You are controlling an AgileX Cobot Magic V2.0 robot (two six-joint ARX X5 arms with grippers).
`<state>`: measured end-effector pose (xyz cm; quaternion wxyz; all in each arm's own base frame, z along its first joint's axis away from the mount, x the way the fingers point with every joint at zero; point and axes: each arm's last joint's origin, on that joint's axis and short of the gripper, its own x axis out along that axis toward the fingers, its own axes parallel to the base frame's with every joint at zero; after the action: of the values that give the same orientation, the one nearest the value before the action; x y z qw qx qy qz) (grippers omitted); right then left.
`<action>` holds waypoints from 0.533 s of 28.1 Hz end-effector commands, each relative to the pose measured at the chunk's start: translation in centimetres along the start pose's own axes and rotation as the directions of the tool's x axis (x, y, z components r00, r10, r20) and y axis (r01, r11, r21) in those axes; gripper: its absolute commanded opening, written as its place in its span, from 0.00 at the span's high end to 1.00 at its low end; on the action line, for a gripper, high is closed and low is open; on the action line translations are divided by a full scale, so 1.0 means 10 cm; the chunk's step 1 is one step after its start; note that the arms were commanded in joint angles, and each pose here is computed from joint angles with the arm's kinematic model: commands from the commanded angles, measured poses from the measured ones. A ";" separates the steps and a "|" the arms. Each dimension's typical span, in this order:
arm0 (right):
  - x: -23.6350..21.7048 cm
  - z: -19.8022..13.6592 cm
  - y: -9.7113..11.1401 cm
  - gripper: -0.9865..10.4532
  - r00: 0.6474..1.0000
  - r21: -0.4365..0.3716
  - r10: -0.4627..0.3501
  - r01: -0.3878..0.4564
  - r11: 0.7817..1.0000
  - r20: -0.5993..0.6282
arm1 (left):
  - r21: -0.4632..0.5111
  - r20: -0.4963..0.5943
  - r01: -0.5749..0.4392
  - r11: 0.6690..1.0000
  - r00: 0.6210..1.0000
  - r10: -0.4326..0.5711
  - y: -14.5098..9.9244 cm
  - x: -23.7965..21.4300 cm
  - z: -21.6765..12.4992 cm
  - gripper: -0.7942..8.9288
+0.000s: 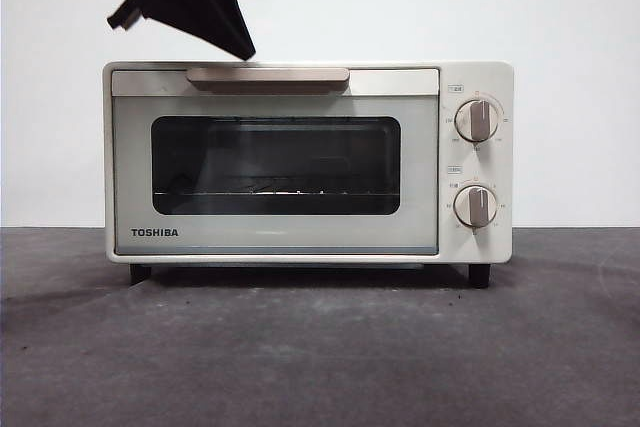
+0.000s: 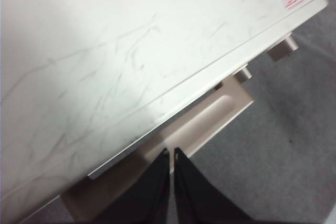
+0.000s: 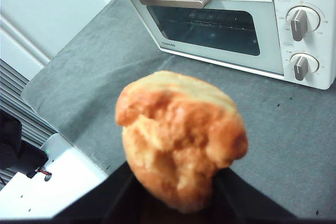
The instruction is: The left arm flap open the oven, the right arm pick bread and place it into oven, the left arm flap close the oven
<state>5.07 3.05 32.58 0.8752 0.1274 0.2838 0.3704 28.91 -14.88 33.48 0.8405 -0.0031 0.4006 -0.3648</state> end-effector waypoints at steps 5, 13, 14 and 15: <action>0.00 0.02 0.01 0.80 1.000 -0.007 0.004 -0.003 1.000 0.012 | 0.048 -0.017 -0.031 0.998 0.999 0.031 0.04 0.12 0.04 0.90; 0.00 0.02 0.01 0.80 1.000 -0.006 0.003 -0.003 1.000 0.012 | 0.078 -0.076 -0.037 0.996 0.996 0.043 -0.02 0.15 -0.02 0.90; 0.00 0.02 0.01 0.80 1.000 -0.006 0.003 -0.003 1.000 0.012 | 0.087 -0.091 -0.038 0.995 0.995 0.046 -0.04 0.15 -0.03 0.90; 0.00 0.02 0.01 0.80 1.000 -0.006 0.003 -0.003 1.000 0.012 | 0.098 -0.108 -0.046 0.994 0.993 0.057 -0.06 0.16 -0.05 0.90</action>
<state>5.08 3.05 32.58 0.8758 0.1271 0.2834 0.3695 28.80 -15.68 33.08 0.8371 0.0465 0.4103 -0.3589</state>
